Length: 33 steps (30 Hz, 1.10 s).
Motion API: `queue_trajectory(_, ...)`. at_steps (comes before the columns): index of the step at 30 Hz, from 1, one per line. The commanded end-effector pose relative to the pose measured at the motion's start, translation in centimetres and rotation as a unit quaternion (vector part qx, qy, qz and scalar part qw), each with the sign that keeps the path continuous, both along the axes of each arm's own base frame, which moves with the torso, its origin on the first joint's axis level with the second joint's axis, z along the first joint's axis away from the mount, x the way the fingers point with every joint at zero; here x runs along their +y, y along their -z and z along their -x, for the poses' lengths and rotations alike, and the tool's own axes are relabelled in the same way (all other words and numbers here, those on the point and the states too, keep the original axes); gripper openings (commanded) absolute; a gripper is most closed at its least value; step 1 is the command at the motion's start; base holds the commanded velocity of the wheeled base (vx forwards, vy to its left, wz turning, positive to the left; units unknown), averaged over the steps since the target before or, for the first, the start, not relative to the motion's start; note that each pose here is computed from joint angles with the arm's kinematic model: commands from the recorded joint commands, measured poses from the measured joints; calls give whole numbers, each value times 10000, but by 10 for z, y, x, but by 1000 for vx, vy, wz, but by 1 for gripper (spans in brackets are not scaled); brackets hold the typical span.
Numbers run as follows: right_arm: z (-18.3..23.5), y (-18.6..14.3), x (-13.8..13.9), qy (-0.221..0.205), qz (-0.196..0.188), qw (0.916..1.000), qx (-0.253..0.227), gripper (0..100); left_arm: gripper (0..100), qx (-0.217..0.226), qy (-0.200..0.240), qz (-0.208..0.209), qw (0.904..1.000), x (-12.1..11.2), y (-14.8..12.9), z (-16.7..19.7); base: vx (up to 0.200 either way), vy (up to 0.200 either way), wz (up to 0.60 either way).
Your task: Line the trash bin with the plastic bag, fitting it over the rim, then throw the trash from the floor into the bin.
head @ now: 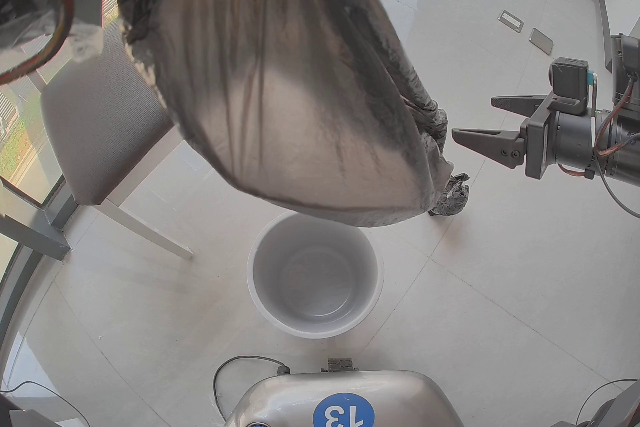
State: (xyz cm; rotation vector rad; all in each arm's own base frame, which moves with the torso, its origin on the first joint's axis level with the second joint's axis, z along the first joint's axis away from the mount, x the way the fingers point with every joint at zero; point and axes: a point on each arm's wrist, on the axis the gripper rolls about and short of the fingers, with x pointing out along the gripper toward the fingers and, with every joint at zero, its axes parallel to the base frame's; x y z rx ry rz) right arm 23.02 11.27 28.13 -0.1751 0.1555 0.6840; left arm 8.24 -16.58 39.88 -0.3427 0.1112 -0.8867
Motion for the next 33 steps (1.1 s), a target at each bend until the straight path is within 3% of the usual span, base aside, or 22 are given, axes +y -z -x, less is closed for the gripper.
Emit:
queue_trajectory(1,-2,3,2,-28,24,10000,49,100,0,-21,0,52,10000,2,-2,1,0,0,0)
queue_trajectory(33,-22,0,37,-377,-5,9993,19,100,0,-47,280,266,9992,0,-12,11,0,0,0)
